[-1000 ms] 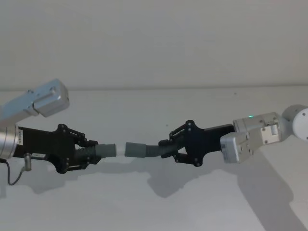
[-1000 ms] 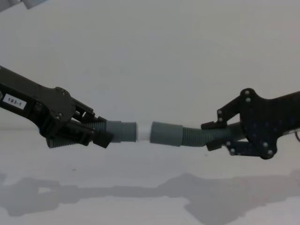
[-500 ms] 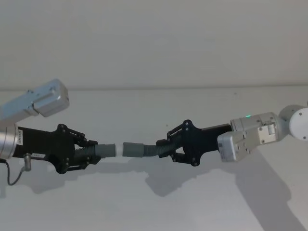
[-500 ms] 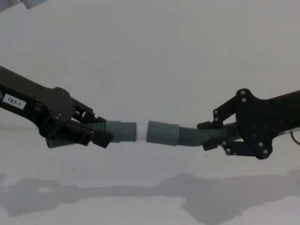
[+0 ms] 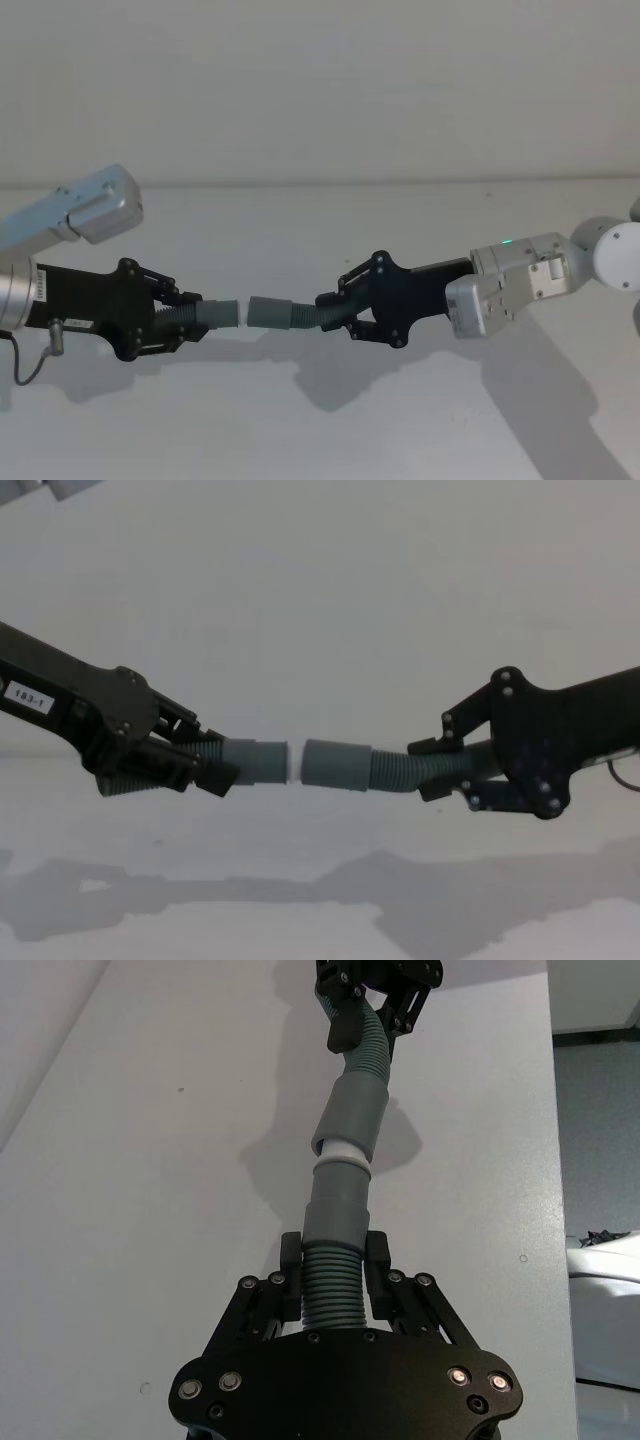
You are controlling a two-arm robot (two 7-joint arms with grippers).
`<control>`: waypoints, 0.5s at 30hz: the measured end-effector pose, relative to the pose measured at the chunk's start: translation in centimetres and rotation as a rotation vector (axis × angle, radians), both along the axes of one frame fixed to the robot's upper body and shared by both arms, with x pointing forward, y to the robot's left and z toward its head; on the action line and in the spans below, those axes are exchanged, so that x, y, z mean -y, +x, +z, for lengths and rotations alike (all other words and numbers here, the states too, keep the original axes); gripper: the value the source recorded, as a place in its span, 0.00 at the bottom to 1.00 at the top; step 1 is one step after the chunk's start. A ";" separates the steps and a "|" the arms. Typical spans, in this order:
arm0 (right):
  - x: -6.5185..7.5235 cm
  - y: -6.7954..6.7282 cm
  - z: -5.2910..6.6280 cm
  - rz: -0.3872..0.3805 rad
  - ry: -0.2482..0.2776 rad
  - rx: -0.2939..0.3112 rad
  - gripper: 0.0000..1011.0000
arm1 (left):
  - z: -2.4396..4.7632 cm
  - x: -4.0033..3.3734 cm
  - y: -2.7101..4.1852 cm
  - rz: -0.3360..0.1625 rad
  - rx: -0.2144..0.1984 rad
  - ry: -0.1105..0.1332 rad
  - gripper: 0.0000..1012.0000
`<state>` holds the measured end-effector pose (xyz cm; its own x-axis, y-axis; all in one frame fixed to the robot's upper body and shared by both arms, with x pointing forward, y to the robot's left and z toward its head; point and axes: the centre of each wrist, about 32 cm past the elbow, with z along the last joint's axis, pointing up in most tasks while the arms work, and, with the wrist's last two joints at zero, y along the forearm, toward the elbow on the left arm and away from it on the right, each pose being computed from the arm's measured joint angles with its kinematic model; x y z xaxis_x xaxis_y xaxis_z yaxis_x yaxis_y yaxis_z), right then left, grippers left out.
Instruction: Use both hands to pick up one end of the pipe from the table, align the ends, and insert them.
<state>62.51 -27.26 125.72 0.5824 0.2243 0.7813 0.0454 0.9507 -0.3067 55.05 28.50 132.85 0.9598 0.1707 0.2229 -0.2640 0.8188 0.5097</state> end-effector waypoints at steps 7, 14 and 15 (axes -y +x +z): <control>-0.4 -0.1 0.1 0.012 0.003 -0.001 0.21 | 0.00 -0.05 0.00 0.001 0.000 0.001 0.33; -0.6 -0.1 0.2 0.018 0.005 -0.002 0.21 | 0.01 -0.05 0.00 0.001 0.000 0.001 0.33; -0.6 -0.1 0.2 0.018 0.005 -0.002 0.21 | 0.01 -0.05 0.00 0.001 0.000 0.001 0.33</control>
<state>62.42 -26.61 125.94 0.5796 0.2310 0.7814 0.0275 0.9529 -0.3021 55.05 28.54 132.86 0.9595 0.1717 0.2234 -0.2653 0.8177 0.5109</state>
